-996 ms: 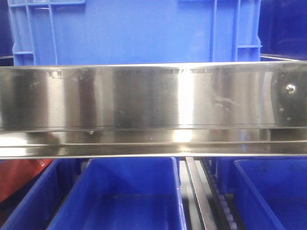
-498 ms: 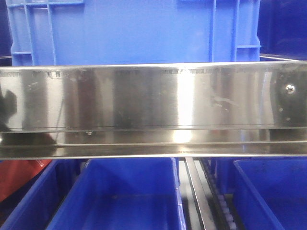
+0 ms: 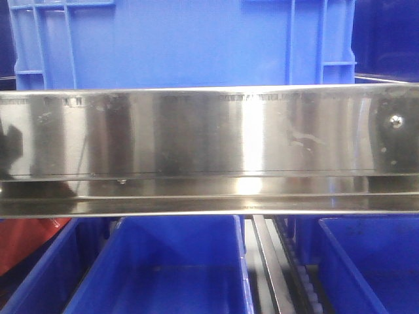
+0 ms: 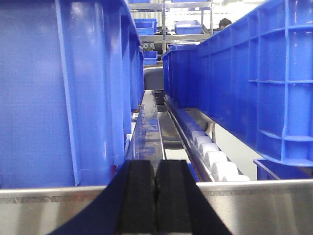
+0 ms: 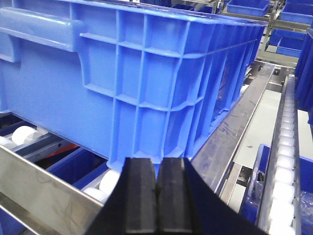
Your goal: Place valve from conveyor to right shelf box
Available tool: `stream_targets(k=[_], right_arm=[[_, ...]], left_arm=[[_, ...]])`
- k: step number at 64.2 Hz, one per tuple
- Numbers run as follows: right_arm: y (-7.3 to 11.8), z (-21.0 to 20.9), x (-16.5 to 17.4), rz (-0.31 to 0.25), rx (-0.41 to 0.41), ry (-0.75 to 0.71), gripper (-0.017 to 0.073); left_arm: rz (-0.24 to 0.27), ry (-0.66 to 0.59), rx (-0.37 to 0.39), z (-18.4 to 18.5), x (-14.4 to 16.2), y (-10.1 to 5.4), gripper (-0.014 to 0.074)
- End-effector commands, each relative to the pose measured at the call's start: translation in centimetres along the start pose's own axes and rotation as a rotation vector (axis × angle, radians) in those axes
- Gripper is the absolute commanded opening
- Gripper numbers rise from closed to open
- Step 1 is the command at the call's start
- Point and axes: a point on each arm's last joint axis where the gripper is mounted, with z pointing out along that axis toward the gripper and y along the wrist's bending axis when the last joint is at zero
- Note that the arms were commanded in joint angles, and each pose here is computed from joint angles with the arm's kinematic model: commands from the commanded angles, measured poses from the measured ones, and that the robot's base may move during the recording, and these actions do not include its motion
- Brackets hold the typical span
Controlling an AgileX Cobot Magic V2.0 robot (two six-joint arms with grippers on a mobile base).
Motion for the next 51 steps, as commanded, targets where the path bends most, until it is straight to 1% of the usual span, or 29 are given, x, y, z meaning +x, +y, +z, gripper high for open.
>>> stream_targets(k=[1, 23, 31, 35, 42, 51], right_arm=[[0.0, -0.1, -0.2, -0.013, 0.002, -0.026, -0.0162], [0.0, -0.1, -0.2, -0.013, 0.002, -0.028, -0.0162], [-0.2, -0.6, -0.3, -0.011, 0.018, -0.069, -0.0162], [-0.6, -1.0, 0.1, -0.002, 0.059, -0.078, -0.0162], [-1.4, -2.0, 1.1, 0.061, 0.155, -0.103, -0.0162], [-2.3, -3.4, 3.1, 0.078, 0.306, -0.132, -0.0162]], left_arm=[[-0.006, -0.028, -0.006, -0.1, -0.3, 0.0, -0.0111], [-0.006, -0.028, -0.006, -0.1, -0.3, 0.0, -0.0111], [-0.006, -0.028, -0.006, -0.1, -0.3, 0.0, -0.0111], [-0.006, -0.028, -0.006, -0.1, -0.3, 0.0, -0.0111], [-0.006, -0.028, -0.006, -0.1, -0.3, 0.0, -0.0111], [-0.006, -0.028, -0.006, -0.1, -0.3, 0.0, -0.0111]])
